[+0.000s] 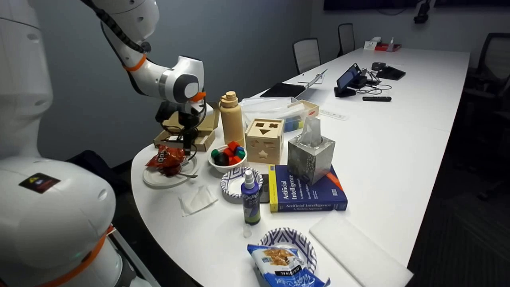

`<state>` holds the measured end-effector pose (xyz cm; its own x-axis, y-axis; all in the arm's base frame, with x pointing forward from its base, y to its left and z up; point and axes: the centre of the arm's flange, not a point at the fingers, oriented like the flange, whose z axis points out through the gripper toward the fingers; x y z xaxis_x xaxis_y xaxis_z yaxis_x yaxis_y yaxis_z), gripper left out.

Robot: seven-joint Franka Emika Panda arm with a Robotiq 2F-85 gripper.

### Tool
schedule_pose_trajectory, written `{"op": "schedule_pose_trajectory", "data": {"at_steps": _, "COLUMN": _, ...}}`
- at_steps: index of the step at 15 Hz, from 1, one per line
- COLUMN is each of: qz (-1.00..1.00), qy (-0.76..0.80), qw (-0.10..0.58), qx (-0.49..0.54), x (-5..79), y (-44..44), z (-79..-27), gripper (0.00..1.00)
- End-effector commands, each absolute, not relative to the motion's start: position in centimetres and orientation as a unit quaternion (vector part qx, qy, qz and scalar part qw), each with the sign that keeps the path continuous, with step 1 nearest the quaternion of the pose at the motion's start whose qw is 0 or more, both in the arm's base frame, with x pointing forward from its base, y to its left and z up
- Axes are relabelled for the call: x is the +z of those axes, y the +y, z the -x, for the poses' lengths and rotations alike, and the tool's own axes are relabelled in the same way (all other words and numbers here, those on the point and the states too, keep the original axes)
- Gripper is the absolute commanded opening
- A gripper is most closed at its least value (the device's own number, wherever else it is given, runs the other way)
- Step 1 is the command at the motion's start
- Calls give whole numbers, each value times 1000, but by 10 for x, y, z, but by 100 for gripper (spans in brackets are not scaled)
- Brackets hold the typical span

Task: Put the charger inside the box

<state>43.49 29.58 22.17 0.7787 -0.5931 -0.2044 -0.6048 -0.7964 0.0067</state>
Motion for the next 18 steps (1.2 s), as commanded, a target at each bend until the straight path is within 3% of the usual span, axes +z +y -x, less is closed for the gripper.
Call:
{"op": "schedule_pose_trajectory", "data": {"at_steps": 1, "qz": 936, "qy": 326, "qw": 62, "qx": 115, "x": 232, "y": 270, "z": -382, "gripper": 100}}
{"op": "schedule_pose_trajectory", "data": {"at_steps": 18, "qz": 953, "qy": 237, "qw": 110, "qx": 155, "x": 166, "y": 288, "z": -413, "gripper": 100}}
